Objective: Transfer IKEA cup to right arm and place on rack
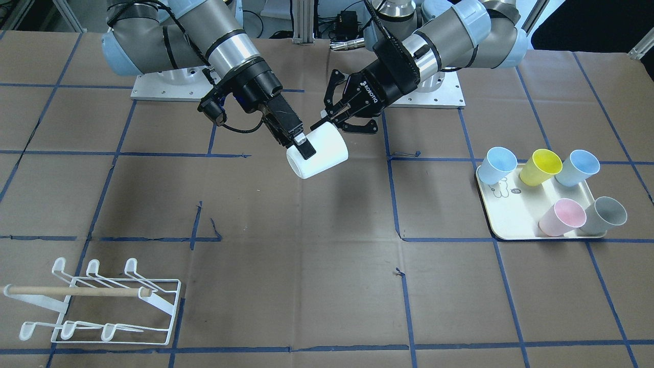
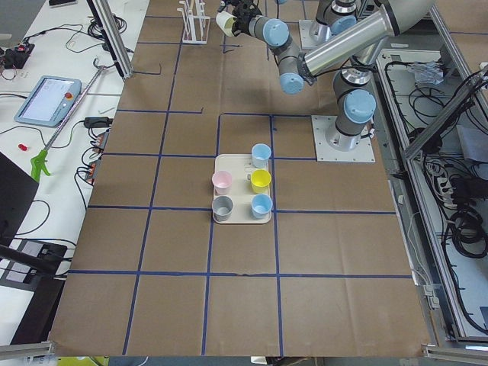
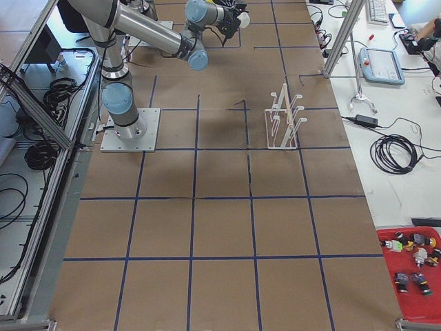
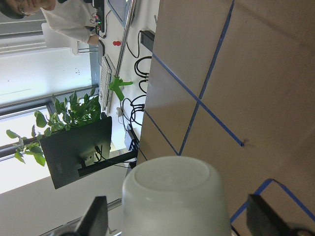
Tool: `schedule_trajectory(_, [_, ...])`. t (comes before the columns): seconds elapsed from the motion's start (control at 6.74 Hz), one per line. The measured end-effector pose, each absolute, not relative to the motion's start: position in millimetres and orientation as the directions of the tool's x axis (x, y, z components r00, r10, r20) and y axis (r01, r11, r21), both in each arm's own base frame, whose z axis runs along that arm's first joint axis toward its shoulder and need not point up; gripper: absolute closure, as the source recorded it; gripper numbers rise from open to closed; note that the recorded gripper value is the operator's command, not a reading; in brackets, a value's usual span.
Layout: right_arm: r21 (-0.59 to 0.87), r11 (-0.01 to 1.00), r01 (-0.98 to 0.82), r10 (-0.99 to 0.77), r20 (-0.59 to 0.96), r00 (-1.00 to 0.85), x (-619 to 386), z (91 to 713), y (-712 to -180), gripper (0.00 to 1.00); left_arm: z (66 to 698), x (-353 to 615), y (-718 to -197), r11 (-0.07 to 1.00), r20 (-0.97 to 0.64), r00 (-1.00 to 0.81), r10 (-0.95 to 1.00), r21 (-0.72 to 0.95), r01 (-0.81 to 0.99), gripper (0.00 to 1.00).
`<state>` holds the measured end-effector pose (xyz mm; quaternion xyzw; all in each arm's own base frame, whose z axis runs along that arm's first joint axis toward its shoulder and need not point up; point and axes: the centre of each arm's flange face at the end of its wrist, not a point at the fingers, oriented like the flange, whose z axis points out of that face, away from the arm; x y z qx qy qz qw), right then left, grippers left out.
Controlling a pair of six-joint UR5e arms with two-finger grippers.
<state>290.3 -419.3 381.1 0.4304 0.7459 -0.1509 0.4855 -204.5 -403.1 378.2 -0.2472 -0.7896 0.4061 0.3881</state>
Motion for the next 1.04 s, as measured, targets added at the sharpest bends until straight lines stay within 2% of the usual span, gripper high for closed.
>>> schedule_trajectory(0.15, [0.189, 0.585, 0.789, 0.494, -0.855, -0.161, 293.0, 381.7, -421.3, 0.13, 378.4, -204.5, -403.2, 0.548, 0.412, -0.577, 0.706, -0.833, 0.075, 1.00])
schedule_trajectory(0.45, [0.189, 0.584, 0.789, 0.495, -0.853, -0.163, 294.4, 380.3, -423.1, 0.48, 378.5, -204.5, -403.2, 0.548, 0.412, -0.577, 0.706, -0.833, 0.075, 1.00])
schedule_trajectory(0.59, [0.189, 0.587, 0.787, 0.495, -0.854, -0.164, 294.8, 380.4, -423.0, 0.54, 378.5, -204.4, -403.3, 0.547, 0.411, -0.577, 0.706, -0.833, 0.075, 0.98])
schedule_trajectory(0.74, [0.189, 0.589, 0.786, 0.494, -0.854, -0.164, 294.9, 380.7, -423.0, 0.59, 378.5, -204.4, -403.3, 0.547, 0.411, -0.577, 0.706, -0.834, 0.075, 0.75])
schedule_trajectory(1.04, [0.190, 0.591, 0.784, 0.492, -0.855, -0.164, 294.9, 381.4, -422.9, 0.63, 380.0, -204.1, -404.0, 0.547, 0.408, -0.583, 0.702, -0.834, 0.074, 0.10])
